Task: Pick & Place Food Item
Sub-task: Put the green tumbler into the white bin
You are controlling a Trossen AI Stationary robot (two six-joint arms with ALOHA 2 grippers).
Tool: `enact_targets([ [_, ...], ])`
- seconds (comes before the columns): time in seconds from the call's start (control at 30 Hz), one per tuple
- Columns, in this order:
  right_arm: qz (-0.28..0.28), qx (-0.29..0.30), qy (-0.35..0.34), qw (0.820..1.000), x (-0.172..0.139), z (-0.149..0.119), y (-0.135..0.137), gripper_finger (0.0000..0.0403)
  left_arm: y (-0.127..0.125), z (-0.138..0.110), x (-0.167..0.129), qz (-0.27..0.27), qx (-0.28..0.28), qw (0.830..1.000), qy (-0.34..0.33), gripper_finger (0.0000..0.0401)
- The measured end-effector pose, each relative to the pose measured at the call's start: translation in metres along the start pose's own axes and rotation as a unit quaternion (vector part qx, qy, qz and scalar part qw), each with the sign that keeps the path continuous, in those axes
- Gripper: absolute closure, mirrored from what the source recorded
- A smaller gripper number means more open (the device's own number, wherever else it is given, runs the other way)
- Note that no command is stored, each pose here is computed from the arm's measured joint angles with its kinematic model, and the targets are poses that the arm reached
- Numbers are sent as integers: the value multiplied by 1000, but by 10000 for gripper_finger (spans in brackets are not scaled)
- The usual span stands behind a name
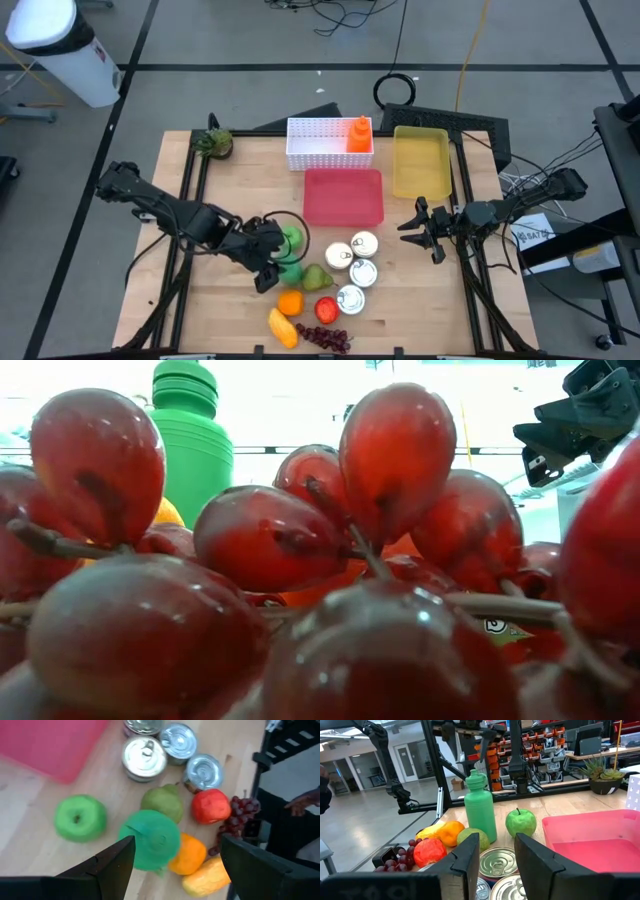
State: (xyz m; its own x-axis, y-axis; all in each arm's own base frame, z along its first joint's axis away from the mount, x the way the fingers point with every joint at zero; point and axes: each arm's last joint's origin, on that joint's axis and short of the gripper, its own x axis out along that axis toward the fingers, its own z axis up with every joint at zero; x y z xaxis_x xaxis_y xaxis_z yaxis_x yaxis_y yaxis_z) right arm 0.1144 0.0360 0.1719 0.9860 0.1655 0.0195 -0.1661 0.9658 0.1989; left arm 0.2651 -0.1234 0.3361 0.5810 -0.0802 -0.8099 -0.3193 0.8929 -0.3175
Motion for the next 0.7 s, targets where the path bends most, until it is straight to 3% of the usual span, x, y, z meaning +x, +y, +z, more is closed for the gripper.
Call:
enact_targets([
  [0.27,0,0,0,1000,0,0,0,293,7,-3,11,58,-28,998,23,100],
  [0.7,0,0,0,1000,0,0,0,292,0,-7,48,75,25,994,72,100],
])
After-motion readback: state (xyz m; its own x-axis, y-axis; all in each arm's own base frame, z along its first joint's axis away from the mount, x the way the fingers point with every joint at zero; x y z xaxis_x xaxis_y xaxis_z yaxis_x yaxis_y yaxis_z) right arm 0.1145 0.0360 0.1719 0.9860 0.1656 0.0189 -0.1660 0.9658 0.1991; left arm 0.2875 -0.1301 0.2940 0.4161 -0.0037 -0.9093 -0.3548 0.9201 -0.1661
